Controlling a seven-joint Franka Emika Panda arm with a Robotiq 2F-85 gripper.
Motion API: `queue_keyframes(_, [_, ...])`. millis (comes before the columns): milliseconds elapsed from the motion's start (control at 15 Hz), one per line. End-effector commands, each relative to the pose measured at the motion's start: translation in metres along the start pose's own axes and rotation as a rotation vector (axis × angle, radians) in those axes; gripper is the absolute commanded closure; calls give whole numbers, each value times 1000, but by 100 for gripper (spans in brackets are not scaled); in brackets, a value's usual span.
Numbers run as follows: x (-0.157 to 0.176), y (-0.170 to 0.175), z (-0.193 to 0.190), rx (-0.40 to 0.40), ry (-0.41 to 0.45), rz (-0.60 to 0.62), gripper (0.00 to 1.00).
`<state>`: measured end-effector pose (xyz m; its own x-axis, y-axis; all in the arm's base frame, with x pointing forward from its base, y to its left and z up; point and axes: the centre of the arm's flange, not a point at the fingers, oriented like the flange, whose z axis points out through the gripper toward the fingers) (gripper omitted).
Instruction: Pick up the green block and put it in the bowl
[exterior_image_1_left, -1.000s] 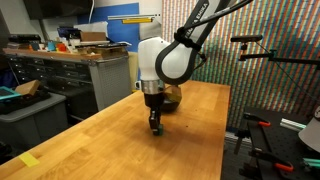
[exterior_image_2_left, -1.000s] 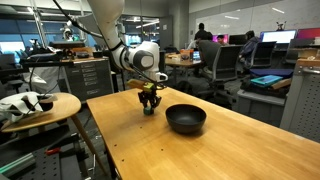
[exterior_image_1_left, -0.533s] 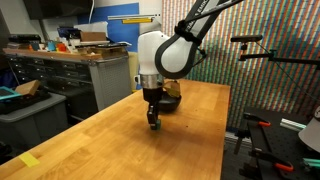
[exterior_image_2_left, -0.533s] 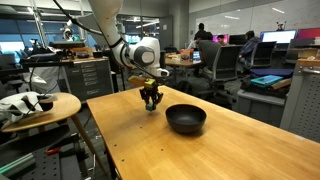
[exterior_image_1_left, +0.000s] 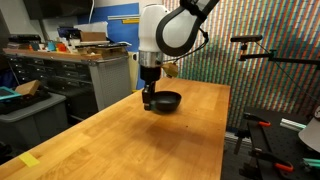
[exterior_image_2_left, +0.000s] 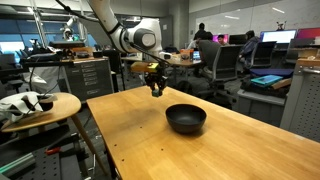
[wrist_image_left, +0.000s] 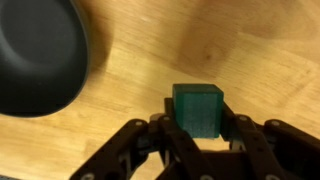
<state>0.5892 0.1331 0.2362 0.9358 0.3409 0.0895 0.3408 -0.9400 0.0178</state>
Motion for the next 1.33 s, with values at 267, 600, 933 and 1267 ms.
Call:
queue_keyframes(267, [-19, 68, -29, -136, 127, 137, 83])
queue_keyframes(600, [-29, 115, -8, -192, 117, 256, 83])
queue_keyframes(933, [-39, 149, 26, -225, 54, 358, 83])
queue_keyframes(1267, [-43, 161, 61, -224, 1, 408, 74])
